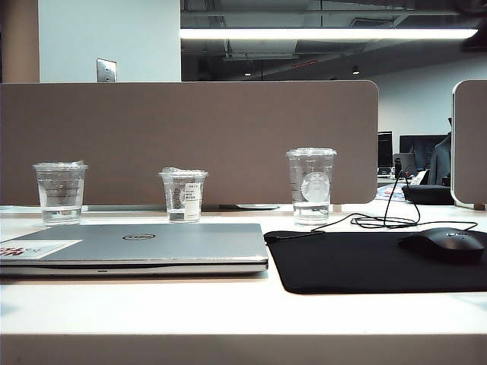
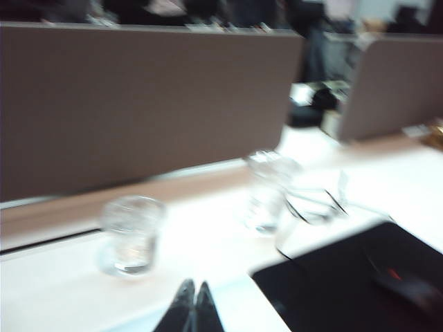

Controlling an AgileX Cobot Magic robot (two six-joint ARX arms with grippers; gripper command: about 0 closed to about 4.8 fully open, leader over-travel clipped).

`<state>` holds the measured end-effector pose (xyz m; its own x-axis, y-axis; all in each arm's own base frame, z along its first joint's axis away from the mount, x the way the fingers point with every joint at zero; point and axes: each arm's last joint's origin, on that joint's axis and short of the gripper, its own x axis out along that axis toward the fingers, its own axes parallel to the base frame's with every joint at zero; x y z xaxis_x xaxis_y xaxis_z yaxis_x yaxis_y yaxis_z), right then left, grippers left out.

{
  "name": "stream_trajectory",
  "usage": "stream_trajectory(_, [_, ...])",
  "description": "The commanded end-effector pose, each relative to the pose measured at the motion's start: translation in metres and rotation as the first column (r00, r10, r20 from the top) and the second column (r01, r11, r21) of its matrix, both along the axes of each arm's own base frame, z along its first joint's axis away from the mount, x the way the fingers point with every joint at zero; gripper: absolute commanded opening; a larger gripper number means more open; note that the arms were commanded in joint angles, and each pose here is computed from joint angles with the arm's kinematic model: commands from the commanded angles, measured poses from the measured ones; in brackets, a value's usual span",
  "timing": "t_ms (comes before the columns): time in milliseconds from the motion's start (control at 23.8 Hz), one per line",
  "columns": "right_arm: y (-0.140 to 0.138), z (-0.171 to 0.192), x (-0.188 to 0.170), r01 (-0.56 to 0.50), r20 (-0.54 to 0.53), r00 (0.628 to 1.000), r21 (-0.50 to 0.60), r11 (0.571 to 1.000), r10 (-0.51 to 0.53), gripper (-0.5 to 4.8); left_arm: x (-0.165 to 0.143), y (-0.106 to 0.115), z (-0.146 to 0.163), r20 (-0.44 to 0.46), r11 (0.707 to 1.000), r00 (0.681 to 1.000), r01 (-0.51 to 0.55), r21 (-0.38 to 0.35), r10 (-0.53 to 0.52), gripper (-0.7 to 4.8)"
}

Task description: Pick up the coffee cup on the right and place it on the right side of the laptop.

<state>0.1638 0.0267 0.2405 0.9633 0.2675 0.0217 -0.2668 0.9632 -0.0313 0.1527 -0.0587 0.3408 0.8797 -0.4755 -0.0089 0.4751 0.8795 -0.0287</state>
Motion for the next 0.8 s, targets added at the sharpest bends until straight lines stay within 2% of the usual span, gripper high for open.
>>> stream_trajectory(42, [0.005,0.003,0.009,-0.019,0.063,0.998,-0.002,1.0,0.019,-0.09,0.006,-0.018,0.002,-0.071,0.994,0.994,0.085,0.062,-0.08,-0.05])
stream_trajectory(294, [0.008,-0.005,0.028,-0.025,0.079,0.997,0.004,1.0,0.025,-0.09,0.014,-0.039,0.005,-0.211,0.974,0.965,0.185,0.134,-0.155,-0.05])
stream_trajectory(420, [0.011,-0.013,0.045,-0.029,0.026,0.999,0.002,1.0,0.029,-0.03,0.018,-0.042,0.01,-0.223,0.967,0.956,0.222,0.123,-0.191,-0.05])
stream_trajectory(504, [0.014,-0.015,0.058,-0.054,0.01,0.999,-0.001,0.999,0.054,2.14,0.018,-0.042,0.011,-0.224,0.967,0.956,0.222,0.123,-0.191,-0.05])
stream_trajectory(546, [0.015,-0.016,0.064,-0.053,0.009,0.999,-0.001,0.999,0.053,3.82,0.018,-0.042,0.011,-0.223,0.967,0.956,0.222,0.123,-0.191,-0.05])
stream_trajectory(588, [0.016,-0.017,0.069,-0.051,0.005,0.999,-0.001,0.999,0.051,4.79,0.018,-0.042,0.011,-0.223,0.967,0.956,0.222,0.123,-0.191,-0.05])
stream_trajectory(799, [0.023,-0.02,0.105,-0.083,-0.025,0.996,0.026,0.996,0.084,4.79,0.017,-0.042,0.011,-0.222,0.966,0.955,0.229,0.121,-0.198,-0.05])
